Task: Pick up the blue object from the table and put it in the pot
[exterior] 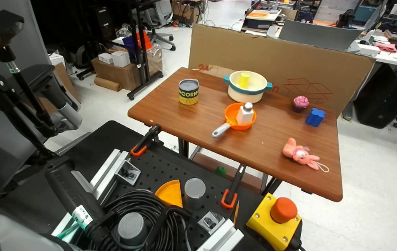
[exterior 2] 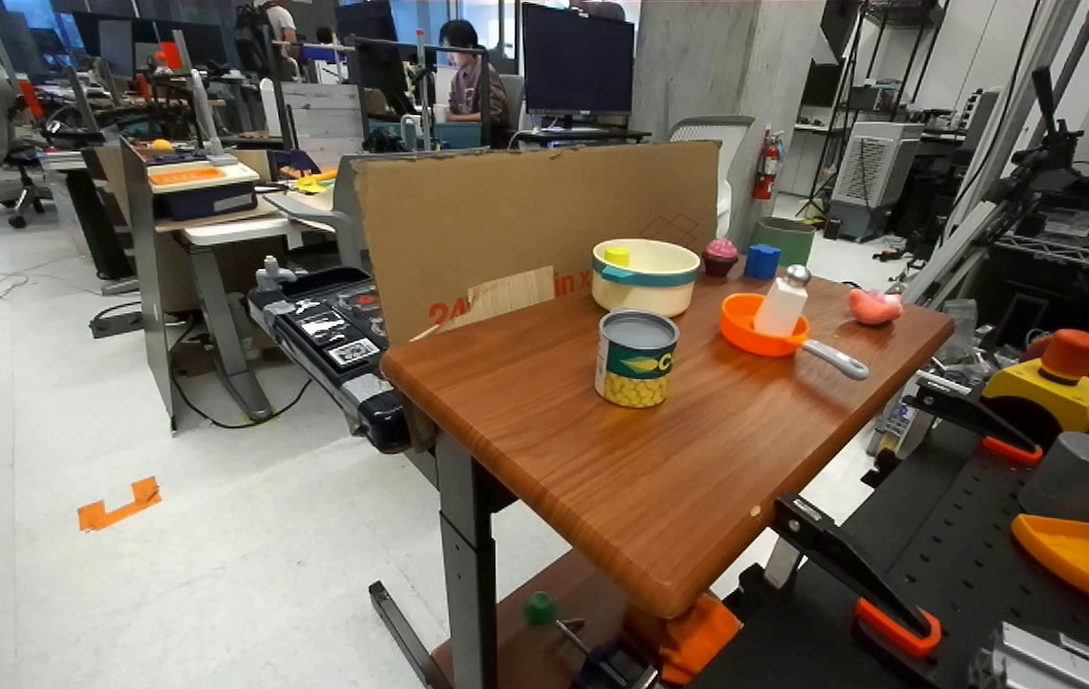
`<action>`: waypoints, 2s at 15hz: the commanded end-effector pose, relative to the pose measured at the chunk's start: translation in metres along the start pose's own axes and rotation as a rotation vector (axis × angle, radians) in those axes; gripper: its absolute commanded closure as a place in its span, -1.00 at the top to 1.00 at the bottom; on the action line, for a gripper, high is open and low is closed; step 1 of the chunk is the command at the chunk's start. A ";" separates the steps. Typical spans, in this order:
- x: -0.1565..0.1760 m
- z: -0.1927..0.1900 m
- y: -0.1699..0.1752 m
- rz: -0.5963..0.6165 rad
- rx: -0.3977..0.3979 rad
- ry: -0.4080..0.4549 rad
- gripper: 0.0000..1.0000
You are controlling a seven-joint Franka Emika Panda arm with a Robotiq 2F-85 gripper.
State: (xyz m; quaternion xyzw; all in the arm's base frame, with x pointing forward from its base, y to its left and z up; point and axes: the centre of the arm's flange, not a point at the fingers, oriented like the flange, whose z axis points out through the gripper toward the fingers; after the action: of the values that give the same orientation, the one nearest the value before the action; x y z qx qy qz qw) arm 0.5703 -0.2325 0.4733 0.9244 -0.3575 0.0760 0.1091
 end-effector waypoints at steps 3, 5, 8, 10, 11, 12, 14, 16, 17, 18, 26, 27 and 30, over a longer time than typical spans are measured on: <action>-0.001 0.006 -0.021 0.041 0.110 -0.131 1.00; -0.003 0.011 -0.024 0.051 0.127 -0.170 1.00; -0.003 0.013 -0.022 0.049 0.162 -0.233 1.00; -0.005 0.013 -0.020 -0.004 0.202 -0.284 1.00; -0.006 0.012 -0.018 -0.039 0.224 -0.306 1.00; -0.007 0.010 -0.015 -0.075 0.252 -0.325 1.00; -0.008 0.009 -0.011 -0.140 0.294 -0.360 1.00; -0.009 0.009 -0.008 -0.186 0.314 -0.387 1.00; -0.010 0.009 -0.006 -0.202 0.317 -0.398 1.00; -0.011 0.009 -0.004 -0.213 0.315 -0.407 1.00; -0.010 0.016 -0.003 -0.177 0.161 -0.279 1.00; -0.009 0.016 -0.003 -0.176 0.147 -0.267 1.00; -0.008 0.018 0.000 -0.189 0.147 -0.268 1.00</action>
State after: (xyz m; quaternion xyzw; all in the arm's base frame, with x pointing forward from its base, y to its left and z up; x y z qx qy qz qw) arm 0.5644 -0.2319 0.4575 0.9613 -0.2731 -0.0352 -0.0079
